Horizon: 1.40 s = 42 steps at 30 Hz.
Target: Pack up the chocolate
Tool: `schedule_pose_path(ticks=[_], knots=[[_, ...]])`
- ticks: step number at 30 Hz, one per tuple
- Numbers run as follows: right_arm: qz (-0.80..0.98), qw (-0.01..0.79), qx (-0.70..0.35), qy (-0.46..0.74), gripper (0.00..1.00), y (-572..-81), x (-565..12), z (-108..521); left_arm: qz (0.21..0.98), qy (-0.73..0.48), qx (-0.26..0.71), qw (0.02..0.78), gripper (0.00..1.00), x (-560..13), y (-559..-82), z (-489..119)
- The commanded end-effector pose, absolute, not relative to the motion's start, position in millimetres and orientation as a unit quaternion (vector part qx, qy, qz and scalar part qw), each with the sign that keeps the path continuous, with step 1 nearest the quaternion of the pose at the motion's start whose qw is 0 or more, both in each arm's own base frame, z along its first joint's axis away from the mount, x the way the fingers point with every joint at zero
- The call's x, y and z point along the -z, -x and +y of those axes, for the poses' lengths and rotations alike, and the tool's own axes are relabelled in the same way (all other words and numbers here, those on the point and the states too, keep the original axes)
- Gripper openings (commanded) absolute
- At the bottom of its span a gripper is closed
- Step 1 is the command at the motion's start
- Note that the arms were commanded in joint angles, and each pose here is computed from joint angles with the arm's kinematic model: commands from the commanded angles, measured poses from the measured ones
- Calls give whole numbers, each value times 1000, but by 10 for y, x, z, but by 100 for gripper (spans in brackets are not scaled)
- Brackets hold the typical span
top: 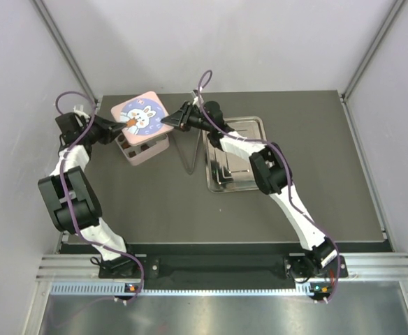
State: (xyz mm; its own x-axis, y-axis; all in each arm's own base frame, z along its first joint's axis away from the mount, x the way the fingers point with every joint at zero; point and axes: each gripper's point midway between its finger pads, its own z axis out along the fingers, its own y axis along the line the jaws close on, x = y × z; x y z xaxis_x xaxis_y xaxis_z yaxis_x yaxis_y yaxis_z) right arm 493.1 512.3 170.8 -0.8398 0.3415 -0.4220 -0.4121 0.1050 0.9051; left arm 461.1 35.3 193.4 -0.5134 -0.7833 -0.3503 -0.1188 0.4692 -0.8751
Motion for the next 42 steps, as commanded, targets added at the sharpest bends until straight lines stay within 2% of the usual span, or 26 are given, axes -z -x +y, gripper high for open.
schedule_pose_path(ticks=[1, 5, 9, 25, 42], knots=[[665, 404, -627, 17, 12, -5255, -1906, 5169, 791, 300, 356, 397, 5, -1628, -4532, 490], [675, 450, -584, 29, 13, -5356, -1767, 5174, 809, 315, 306, 391, 10, -1426, -4498, 625], [684, 467, -560, 33, 17, -5406, -1617, 5174, 820, 329, 271, 382, 10, -1273, -4476, 733], [696, 472, -540, 31, 35, -5452, -1352, 5181, 834, 337, 256, 353, 5, -938, -4498, 788], [700, 483, -525, 38, 42, -5531, -1360, 5083, 840, 341, 237, 350, 5, -904, -4579, 881]])
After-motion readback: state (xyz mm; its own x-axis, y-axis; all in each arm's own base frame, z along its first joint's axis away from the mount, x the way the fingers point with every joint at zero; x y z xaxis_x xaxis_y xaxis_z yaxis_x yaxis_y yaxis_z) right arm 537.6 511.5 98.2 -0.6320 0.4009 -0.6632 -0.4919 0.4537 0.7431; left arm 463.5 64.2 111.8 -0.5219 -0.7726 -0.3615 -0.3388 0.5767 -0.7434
